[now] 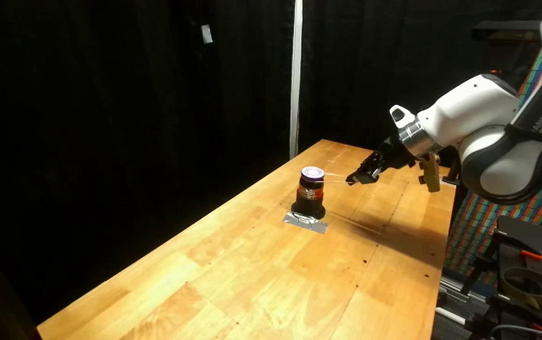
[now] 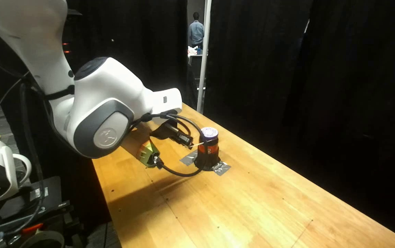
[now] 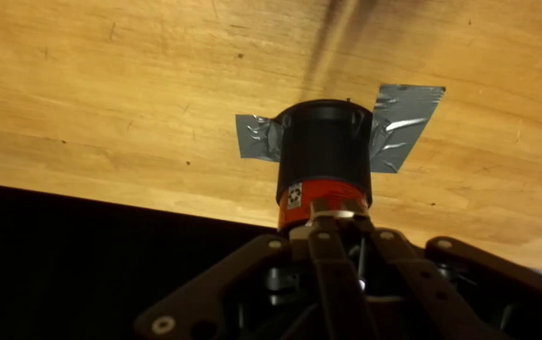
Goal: Put the rubber band around the jar.
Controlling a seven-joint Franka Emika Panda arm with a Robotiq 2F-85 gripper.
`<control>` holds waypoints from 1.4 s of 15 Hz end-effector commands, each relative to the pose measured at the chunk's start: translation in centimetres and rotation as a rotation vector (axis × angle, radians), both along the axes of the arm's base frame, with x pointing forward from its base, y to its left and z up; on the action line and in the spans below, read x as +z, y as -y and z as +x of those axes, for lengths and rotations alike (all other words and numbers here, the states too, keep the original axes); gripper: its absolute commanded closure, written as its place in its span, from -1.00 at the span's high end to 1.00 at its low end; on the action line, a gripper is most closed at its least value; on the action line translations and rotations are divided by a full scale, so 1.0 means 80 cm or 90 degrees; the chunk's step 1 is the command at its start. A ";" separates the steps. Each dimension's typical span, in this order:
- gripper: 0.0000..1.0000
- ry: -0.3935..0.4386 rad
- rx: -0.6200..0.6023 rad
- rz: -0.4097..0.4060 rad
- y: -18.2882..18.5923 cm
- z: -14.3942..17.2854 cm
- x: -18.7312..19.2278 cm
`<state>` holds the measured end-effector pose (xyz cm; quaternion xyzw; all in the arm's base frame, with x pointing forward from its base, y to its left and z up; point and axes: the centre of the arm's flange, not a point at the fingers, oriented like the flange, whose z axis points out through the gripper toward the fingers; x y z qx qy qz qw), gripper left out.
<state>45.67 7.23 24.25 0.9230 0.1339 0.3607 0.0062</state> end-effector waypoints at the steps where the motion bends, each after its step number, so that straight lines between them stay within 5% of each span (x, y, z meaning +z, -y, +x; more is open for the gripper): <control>1: -0.71 0.063 0.022 0.026 -0.037 -0.036 -0.033; 11: -0.72 0.278 0.001 0.056 -0.081 -0.050 -0.037; 16: -0.72 0.282 -0.001 0.045 -0.094 -0.030 -0.004; 17: -0.24 0.266 0.006 0.037 -0.095 -0.028 0.012; 21: 0.20 0.141 -0.007 -0.020 -0.112 -0.015 0.098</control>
